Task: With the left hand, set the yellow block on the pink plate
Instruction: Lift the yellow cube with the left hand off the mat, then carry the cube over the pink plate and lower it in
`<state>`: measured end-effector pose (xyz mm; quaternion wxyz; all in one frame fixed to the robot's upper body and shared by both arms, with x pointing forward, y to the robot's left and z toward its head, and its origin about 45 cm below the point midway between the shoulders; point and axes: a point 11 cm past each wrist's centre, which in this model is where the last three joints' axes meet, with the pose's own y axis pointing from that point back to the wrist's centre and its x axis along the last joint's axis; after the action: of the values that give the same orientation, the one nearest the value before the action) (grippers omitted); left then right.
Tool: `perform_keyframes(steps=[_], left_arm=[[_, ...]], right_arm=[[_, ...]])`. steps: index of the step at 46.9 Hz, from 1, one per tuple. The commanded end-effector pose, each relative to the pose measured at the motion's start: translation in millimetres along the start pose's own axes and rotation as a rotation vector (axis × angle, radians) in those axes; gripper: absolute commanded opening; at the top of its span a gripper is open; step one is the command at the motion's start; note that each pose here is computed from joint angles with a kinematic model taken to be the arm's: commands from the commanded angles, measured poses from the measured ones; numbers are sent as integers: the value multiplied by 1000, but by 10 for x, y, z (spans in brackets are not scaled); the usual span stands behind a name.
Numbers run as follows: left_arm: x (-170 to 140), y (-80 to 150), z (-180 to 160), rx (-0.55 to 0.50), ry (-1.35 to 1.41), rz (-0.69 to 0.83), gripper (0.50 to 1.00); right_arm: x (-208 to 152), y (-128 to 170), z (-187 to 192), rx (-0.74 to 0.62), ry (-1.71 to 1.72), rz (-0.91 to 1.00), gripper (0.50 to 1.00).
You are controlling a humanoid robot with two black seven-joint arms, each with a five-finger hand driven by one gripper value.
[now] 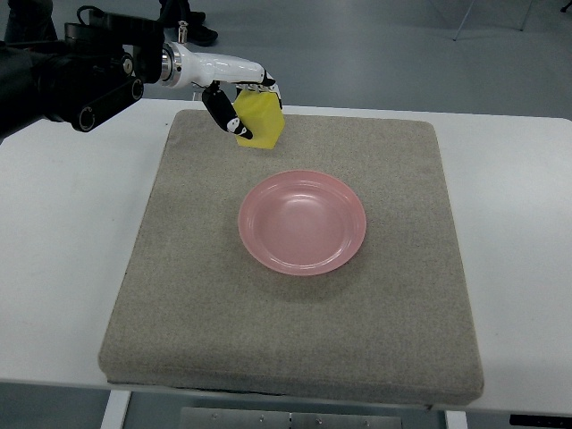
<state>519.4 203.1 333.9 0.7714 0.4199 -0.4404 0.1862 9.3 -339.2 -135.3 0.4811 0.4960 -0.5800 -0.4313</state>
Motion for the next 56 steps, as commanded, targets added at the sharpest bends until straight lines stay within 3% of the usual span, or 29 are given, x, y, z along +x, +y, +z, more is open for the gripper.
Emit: perform_keyframes(steps=[1,12,21,44,56], left_arm=[[-23,5,-56,15,8,-5,500],[55,23,-28,14,10,-3,500],[-4,-32,144,-46,9,-16,500],[-499,77,719,-272,-201,-128,500],[-733,-61,866,-320,-283,-111,500]], right_arm=[[-1,-1,-8,1,0,0,924],[-1,-1,-8,1,0,0,924],[-1,-1,-8,1,0,0,924],[0,0,1,0,0,0,924],[0,0,1,0,0,0,924]])
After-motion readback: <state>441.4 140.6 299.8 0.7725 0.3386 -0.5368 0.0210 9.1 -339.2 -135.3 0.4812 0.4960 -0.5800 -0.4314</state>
